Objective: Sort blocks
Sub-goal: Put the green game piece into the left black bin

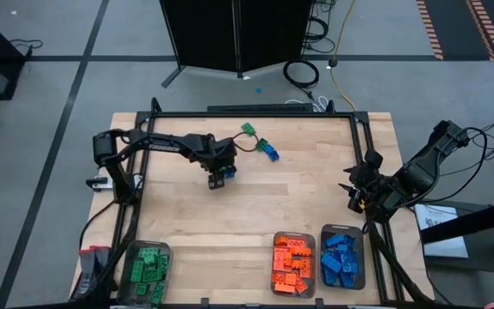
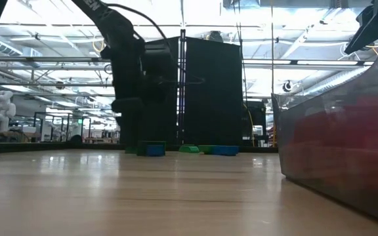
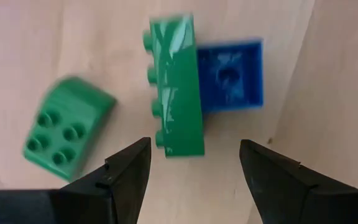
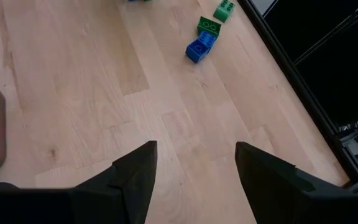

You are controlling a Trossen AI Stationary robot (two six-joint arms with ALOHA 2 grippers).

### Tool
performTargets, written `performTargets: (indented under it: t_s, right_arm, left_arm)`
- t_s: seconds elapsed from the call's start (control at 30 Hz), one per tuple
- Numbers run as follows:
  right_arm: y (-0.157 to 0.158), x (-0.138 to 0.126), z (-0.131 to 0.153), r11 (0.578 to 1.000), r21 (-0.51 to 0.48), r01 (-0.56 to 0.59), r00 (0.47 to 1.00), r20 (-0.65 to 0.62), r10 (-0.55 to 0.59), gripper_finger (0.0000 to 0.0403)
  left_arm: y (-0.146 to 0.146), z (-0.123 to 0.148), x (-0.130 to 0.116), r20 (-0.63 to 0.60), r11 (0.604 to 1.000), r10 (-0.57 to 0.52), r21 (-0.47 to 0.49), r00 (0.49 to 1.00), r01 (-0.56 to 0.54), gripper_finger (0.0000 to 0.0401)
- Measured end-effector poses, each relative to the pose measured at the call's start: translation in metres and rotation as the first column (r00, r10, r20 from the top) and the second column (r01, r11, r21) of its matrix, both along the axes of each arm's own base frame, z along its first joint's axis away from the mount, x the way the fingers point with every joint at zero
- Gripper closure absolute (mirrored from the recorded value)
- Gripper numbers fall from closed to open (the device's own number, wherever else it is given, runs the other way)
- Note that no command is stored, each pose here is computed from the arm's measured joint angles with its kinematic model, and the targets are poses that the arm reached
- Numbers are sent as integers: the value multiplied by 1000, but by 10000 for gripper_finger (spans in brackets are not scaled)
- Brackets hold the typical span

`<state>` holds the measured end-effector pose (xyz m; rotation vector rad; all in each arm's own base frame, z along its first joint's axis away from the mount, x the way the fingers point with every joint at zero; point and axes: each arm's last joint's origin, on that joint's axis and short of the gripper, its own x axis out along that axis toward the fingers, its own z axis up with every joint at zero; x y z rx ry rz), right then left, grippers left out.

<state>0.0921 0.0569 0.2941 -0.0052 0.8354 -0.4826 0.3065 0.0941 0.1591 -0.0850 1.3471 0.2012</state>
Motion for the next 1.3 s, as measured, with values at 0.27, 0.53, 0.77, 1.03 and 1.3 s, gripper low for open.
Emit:
performTargets:
  t_s: [0.27,0.53,0.77,1.03,1.3]
  right_arm:
    - [0,0,0,1000,-1,-1,1000,-1,1,190]
    - [0,0,0,1000,0,-1,1000,-1,1,190]
    - [0,0,0,1000,-1,0,1000,0,0,190]
    - [0,0,0,1000,-2,-1,1000,0,1,190]
    - [0,0,0,1000,-3,-1,1000,1,1,190]
  left_arm:
    - [-1,-8,-3,11,999,35,0,999,-35,153]
    - [1,-6,1,47,999,23,35,999,-24,153]
    - [9,-6,-1,54,998,50,41,997,-52,215]
    - [16,-5,-3,59,996,79,41,995,-82,330]
    - [11,22,-1,57,989,143,16,988,-144,330]
